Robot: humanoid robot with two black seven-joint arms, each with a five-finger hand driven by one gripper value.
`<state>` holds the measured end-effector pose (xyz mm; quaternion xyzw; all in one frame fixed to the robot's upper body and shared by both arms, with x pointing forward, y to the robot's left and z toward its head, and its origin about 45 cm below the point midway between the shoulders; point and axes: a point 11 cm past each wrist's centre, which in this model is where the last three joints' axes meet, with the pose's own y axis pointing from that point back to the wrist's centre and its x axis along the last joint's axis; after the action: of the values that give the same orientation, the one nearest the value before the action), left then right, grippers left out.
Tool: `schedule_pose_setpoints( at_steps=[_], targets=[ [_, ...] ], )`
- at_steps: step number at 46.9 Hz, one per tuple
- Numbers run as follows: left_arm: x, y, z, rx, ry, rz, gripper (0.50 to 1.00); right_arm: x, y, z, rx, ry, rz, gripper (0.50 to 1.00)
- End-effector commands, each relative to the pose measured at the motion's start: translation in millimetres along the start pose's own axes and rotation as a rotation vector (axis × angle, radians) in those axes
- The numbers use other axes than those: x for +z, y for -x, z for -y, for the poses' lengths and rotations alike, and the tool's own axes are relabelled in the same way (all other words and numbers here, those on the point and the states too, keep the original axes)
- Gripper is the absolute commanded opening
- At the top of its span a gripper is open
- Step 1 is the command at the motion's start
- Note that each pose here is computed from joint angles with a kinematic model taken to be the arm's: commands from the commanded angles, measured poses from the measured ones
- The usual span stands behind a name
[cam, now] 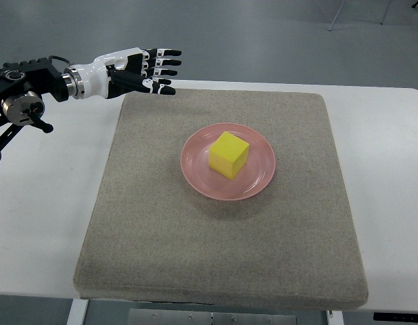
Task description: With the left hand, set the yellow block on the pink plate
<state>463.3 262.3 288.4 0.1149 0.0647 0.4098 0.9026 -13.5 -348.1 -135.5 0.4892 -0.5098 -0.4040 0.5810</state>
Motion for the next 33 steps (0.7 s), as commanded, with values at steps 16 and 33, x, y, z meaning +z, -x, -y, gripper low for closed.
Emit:
schedule_pose_setpoints(
  at_steps=[16,33],
  targets=[
    [-32.2,-27.6,-22.4,0.097,0.033,-0.239,0.994,-0.1,0.0,0.0,0.000,0.000,0.000,0.924],
    [-59.9,-32.5,-34.8,0.133,0.107,-0.543,0.994,0.0,0.0,0.0,0.000,0.000,-0.002,0.924]
  ],
)
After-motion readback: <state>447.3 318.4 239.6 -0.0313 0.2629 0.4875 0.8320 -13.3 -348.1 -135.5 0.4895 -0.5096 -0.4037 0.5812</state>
